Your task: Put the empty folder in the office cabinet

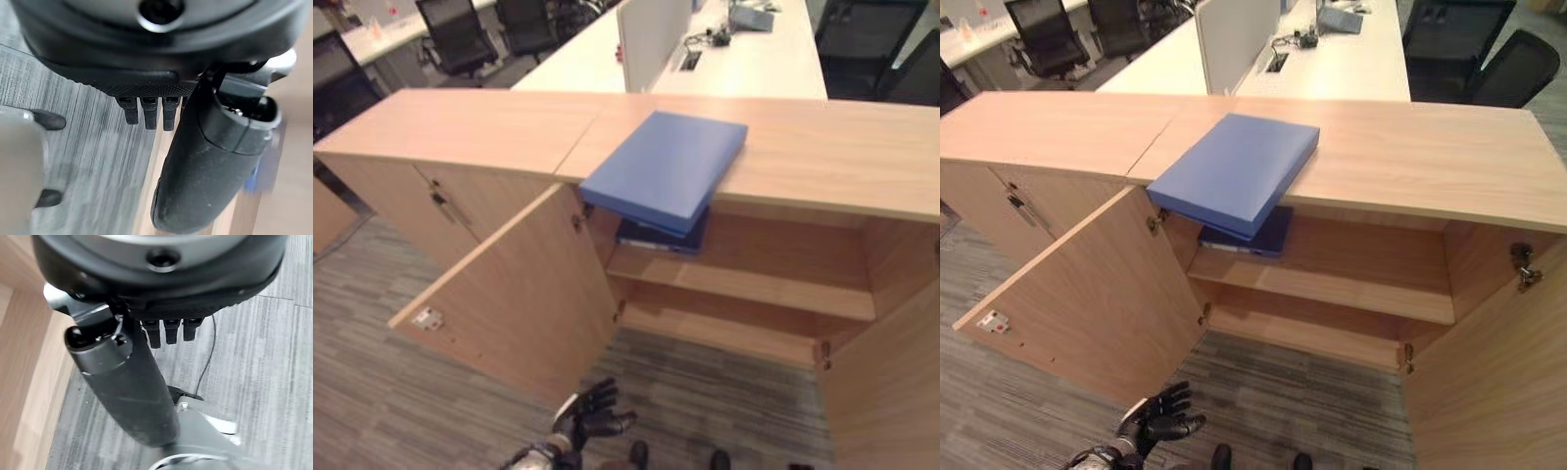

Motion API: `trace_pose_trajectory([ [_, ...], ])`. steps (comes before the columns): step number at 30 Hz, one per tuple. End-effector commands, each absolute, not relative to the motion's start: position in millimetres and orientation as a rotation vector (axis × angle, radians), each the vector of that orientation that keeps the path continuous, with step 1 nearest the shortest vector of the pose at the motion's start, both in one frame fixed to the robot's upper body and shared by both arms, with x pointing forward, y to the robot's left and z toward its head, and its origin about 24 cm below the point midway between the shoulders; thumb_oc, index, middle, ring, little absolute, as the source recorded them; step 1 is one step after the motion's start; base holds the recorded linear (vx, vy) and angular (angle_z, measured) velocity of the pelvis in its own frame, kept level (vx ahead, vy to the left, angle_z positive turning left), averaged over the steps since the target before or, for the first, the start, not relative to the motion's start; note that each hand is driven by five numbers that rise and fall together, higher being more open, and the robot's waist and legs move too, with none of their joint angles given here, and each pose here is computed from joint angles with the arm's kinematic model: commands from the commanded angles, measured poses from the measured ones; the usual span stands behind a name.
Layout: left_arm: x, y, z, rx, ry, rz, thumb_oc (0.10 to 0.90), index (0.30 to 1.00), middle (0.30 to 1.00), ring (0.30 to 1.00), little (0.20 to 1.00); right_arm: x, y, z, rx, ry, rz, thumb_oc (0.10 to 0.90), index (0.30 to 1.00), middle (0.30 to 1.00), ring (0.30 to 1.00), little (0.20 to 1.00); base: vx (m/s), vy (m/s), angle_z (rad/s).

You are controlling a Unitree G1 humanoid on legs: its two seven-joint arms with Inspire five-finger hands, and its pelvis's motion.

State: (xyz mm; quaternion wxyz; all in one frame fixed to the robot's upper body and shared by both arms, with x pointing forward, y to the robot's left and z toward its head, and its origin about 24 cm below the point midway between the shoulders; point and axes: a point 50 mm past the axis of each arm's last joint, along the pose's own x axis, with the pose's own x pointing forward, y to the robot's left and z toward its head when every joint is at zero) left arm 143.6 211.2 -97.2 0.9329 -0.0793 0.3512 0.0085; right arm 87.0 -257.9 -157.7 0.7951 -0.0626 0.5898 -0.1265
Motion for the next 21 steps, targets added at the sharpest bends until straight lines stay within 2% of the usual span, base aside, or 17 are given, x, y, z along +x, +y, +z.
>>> trace_pose_trajectory([
  [1,179.0,220.3,-48.8,-0.215,0.404,0.093,0.8,0.9,0.9,0.9,0.9,96.1,-247.6,-158.5,-0.092,1.231,-0.281,0.8,0.9,0.9,0.9,0.9,0.07,0.033,-0.01],
  [4,177.9,228.4,-39.6,-0.193,0.354,0.153,0.8,0.9,0.9,0.9,0.9,88.3,-246.1,-160.7,-0.082,1.253,-0.291,0.8,0.9,0.9,0.9,0.9,0.04,0.022,0.03],
  [5,176.9,249.8,-13.0,-0.075,0.219,0.291,0.8,0.9,0.9,0.9,0.9,78.2,-240.4,-164.4,-0.038,1.28,-0.324,0.8,0.9,0.9,0.9,0.9,0.05,0.022,0.05],
  [8,175.4,257.2,-3.7,-0.016,0.181,0.328,0.8,0.9,0.9,0.9,0.9,76.4,-238.4,-165.2,-0.033,1.285,-0.326,0.8,0.9,0.9,0.9,0.9,0.04,0.012,0.07],
  [11,172.3,284.1,37.4,0.241,0.009,0.494,0.8,0.9,0.9,0.9,0.9,67.7,-229.3,-168.8,-0.006,1.305,-0.335,0.8,0.9,0.9,0.9,0.9,0.06,-0.003,0.07],
  [12,174.2,299.3,67.0,0.474,-0.111,0.62,0.8,0.9,0.9,0.9,0.9,66.1,-223.6,-170.1,-0.005,1.308,-0.334,0.8,0.9,0.9,0.9,0.9,0.08,-0.001,0.11],
  [13,176.2,302.7,87.0,0.574,-0.206,0.678,0.8,0.9,0.9,0.9,0.9,65.3,-220.8,-170.8,-0.018,1.312,-0.328,0.8,0.9,0.9,0.9,0.9,0.06,0.001,0.11],
  [14,179.1,303.6,100.9,0.629,-0.274,0.713,0.8,0.9,0.9,0.9,0.9,65.3,-219.8,-171.0,-0.027,1.312,-0.319,0.8,0.9,0.9,0.9,0.9,0.05,0.003,0.03],
  [15,189.1,296.2,134.4,0.708,-0.457,0.74,0.8,0.9,0.9,0.9,0.9,67.6,-216.9,-171.2,-0.056,1.312,-0.295,0.8,0.9,0.9,0.9,0.9,0.03,0.003,0.0],
  [21,209.9,274.1,174.3,0.933,-0.676,0.661,0.8,0.9,0.9,0.9,0.9,77.7,-207.0,-171.3,-0.099,1.301,-0.234,0.8,0.9,0.9,0.9,0.9,0.05,0.009,-0.01],
])
